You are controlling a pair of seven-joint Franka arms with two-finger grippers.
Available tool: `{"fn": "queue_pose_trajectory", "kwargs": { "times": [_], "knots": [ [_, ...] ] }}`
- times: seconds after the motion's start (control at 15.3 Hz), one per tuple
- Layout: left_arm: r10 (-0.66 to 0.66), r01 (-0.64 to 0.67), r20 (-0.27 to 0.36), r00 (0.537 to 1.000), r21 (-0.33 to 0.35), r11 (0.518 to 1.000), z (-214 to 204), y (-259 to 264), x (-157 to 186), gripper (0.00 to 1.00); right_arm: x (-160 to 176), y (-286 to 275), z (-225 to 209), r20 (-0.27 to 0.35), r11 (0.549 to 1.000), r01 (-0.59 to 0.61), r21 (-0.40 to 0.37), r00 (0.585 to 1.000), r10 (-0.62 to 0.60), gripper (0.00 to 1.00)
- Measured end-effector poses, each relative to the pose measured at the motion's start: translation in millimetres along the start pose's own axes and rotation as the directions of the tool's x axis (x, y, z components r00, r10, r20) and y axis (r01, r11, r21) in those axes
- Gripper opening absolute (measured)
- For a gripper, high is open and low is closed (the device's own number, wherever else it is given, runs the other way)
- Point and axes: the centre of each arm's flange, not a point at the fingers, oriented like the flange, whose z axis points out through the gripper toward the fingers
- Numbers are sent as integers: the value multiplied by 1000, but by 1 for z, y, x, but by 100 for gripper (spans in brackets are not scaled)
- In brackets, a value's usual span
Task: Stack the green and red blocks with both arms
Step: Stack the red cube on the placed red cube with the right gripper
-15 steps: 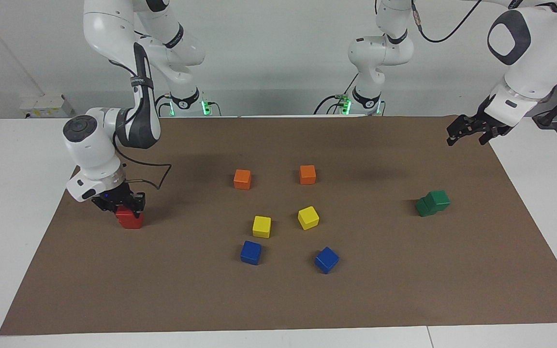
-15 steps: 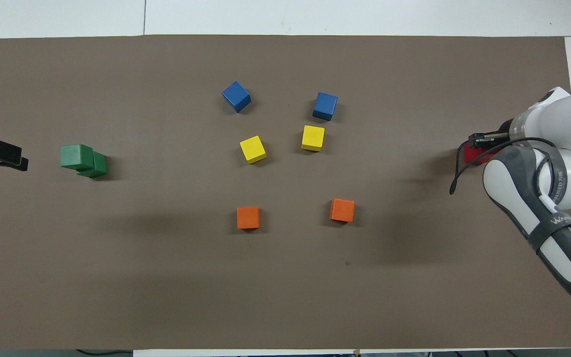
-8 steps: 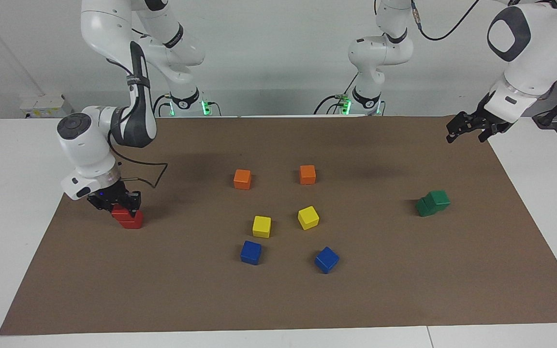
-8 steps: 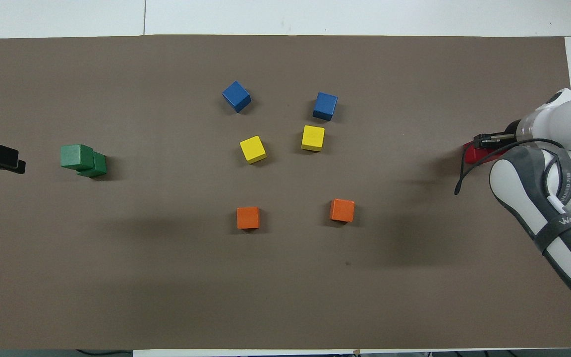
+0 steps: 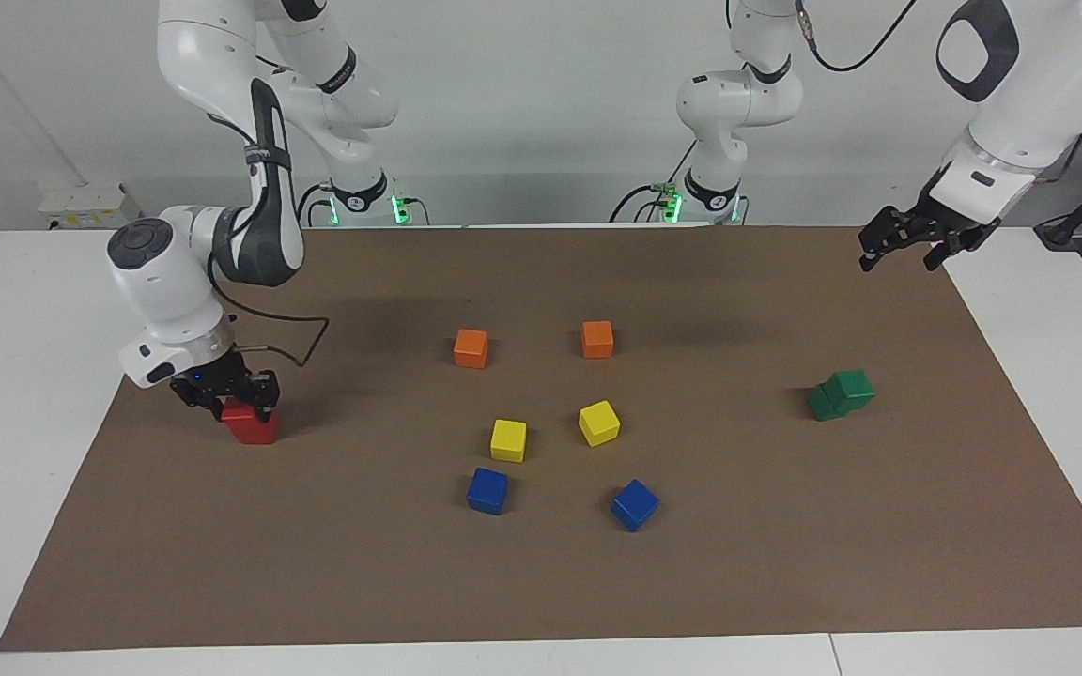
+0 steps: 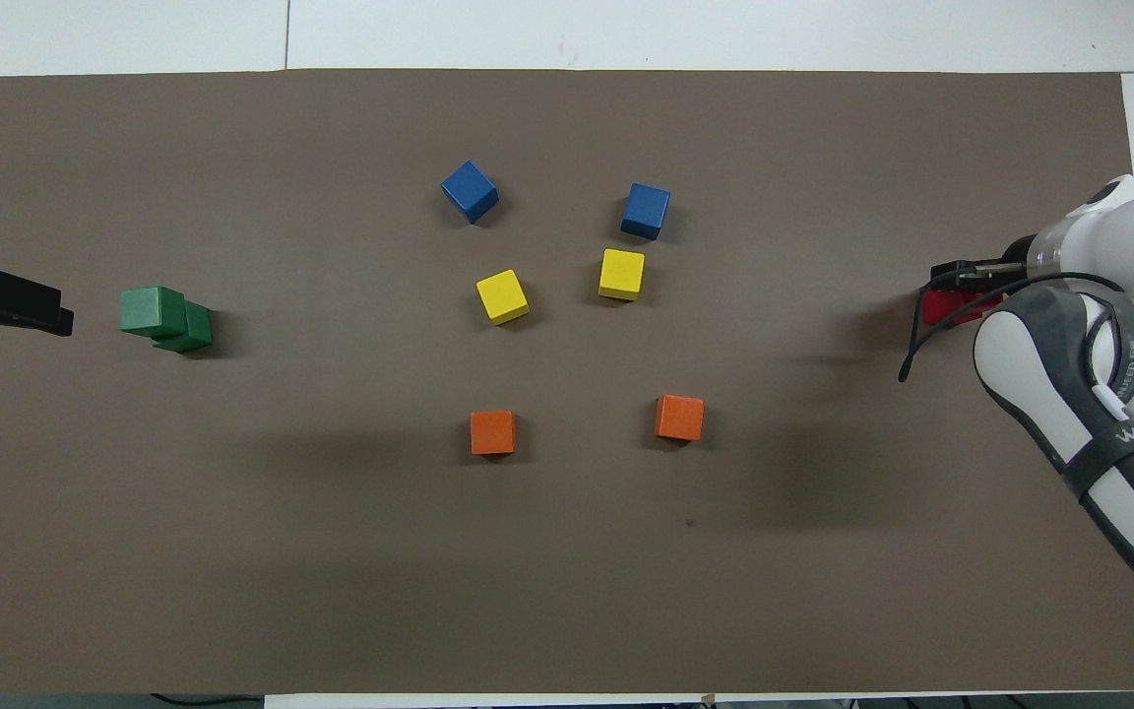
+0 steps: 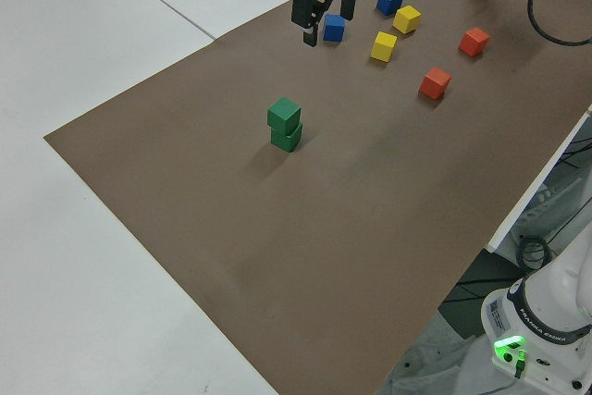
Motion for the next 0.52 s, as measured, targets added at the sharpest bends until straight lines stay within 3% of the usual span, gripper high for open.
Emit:
{"fn": "queue_pose_trajectory", "kwargs": {
  "times": [0.07,0.33,0.52],
  "knots": [
    [5,-5,-2,1000,1,1000,0,5,1,100,0,0,0,-1,1000,0,0,1000,0,99],
    [4,-4,-21,1000,2,1000,-1,4,3,100,10,-8,-20,-10,1000,13,1,1000,-13,100],
    [1,-1,-31,1000,3,1000,1,2,4,100,21,-26,-83,63,999,44,9,997,-45,100]
  ]
}}
